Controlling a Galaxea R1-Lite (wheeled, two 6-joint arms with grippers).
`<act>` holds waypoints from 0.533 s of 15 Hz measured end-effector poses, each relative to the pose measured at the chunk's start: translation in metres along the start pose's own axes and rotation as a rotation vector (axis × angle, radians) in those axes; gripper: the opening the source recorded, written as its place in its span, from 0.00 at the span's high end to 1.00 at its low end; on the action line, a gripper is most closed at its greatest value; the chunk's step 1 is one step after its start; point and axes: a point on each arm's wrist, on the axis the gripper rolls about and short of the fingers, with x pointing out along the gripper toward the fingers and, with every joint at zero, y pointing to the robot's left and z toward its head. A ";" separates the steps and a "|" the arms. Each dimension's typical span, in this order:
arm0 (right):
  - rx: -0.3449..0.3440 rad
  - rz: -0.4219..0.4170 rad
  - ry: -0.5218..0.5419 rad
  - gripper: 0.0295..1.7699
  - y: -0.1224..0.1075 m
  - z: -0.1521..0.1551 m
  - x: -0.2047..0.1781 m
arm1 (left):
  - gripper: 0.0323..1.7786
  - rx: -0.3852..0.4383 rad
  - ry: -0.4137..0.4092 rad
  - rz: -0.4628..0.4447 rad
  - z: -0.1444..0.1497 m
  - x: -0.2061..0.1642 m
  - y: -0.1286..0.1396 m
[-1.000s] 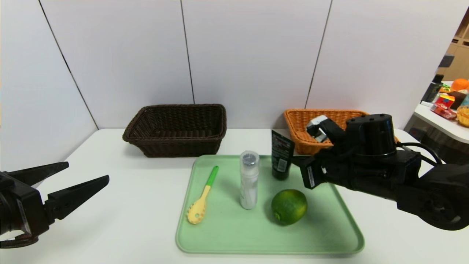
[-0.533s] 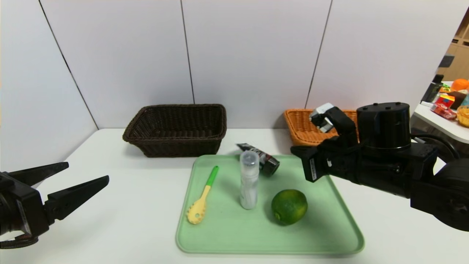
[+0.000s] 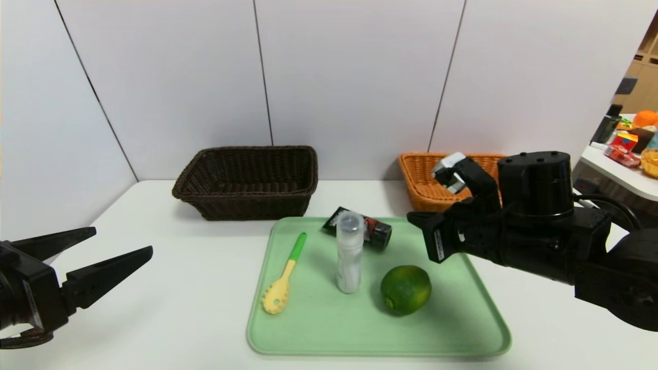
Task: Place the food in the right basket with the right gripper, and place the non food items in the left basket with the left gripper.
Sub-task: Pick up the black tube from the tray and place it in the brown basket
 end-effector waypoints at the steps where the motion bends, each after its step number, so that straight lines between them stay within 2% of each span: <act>1: 0.000 0.001 0.002 0.99 0.001 -0.001 0.000 | 0.05 0.000 0.000 0.000 0.000 0.000 0.000; 4: 0.002 -0.015 0.001 0.99 0.003 -0.004 -0.001 | 0.05 0.001 -0.003 0.001 0.000 -0.001 0.000; 8: -0.005 -0.029 -0.051 0.99 0.005 0.001 0.001 | 0.05 0.001 -0.003 0.000 -0.001 -0.001 0.000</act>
